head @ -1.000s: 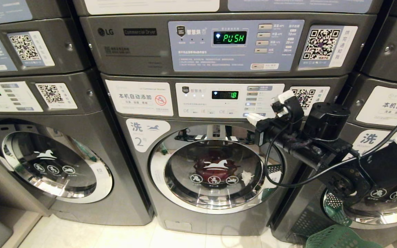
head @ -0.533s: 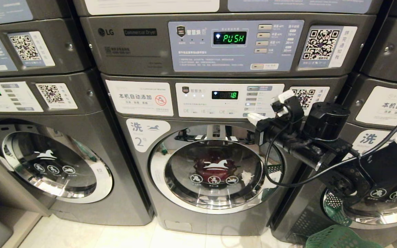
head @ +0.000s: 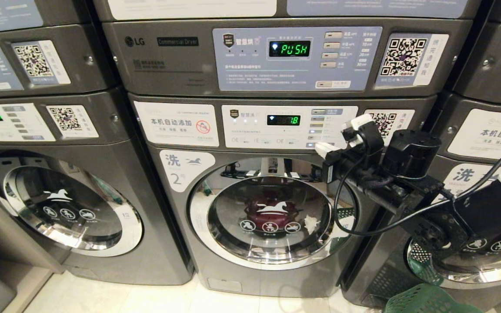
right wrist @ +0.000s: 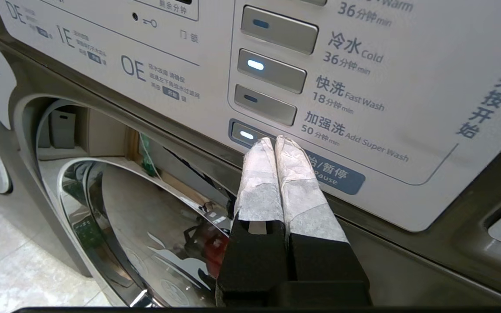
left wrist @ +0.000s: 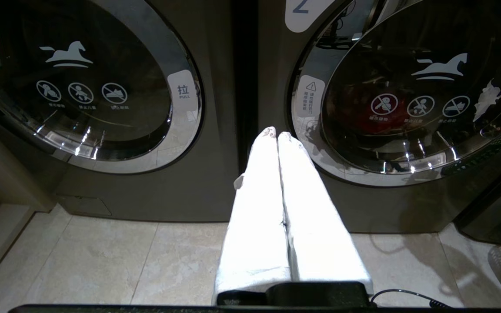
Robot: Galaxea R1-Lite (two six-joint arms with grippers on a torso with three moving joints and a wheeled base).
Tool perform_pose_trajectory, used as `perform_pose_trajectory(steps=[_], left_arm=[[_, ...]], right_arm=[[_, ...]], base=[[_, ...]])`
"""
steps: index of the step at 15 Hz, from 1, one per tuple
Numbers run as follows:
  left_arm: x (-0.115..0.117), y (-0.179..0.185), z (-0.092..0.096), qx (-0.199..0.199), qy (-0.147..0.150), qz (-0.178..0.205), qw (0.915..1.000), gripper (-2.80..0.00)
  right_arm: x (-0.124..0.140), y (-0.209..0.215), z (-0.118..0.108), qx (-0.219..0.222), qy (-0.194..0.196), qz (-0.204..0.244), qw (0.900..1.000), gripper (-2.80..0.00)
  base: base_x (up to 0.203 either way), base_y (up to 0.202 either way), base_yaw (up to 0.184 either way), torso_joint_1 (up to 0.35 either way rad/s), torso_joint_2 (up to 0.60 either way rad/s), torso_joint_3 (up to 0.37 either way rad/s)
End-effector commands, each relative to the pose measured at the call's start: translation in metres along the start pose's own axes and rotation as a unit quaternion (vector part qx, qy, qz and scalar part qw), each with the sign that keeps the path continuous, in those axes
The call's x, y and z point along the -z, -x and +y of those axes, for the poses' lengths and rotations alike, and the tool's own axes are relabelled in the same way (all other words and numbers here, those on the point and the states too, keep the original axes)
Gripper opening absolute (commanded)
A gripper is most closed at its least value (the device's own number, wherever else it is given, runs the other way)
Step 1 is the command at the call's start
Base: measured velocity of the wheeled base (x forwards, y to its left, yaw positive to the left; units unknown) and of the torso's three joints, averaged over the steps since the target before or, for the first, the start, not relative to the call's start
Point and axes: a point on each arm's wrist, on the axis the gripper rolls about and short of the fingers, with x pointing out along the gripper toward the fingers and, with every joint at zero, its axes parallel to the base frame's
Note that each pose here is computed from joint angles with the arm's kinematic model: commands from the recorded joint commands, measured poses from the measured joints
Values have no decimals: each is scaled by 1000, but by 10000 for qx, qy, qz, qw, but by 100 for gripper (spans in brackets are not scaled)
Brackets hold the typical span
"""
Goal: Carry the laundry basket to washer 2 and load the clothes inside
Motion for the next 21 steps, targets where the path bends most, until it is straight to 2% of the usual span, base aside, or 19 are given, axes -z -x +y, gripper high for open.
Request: perform_pose_trajectory(steps=[1,12,15,18,21], left_arm=[[0,0,0,-4,-1,-5,10000,-280],[0,0,0,-4,-1,-7,10000,-280],[0,0,0,-4,-1,-8,10000,-280],[0,0,0,-4,-1,-6,10000,-280],[0,0,0,-4,-1,1,10000,-280]], right_arm=[[2,-1,0,6,10,8,10000,-280],[7,-19,13,-137,-13,-75,9999,-280],[8,-18,12,-100,-12,-54,9999,-280],[7,-16,6,251,-18,-2,9997,-280],[3,-8,5,240,-25,4,9997,-280]], base=[[0,0,0,0,0,0],[0,0,0,0,0,0],[0,0,0,0,0,0],[0,0,0,0,0,0],[0,0,0,0,0,0]])
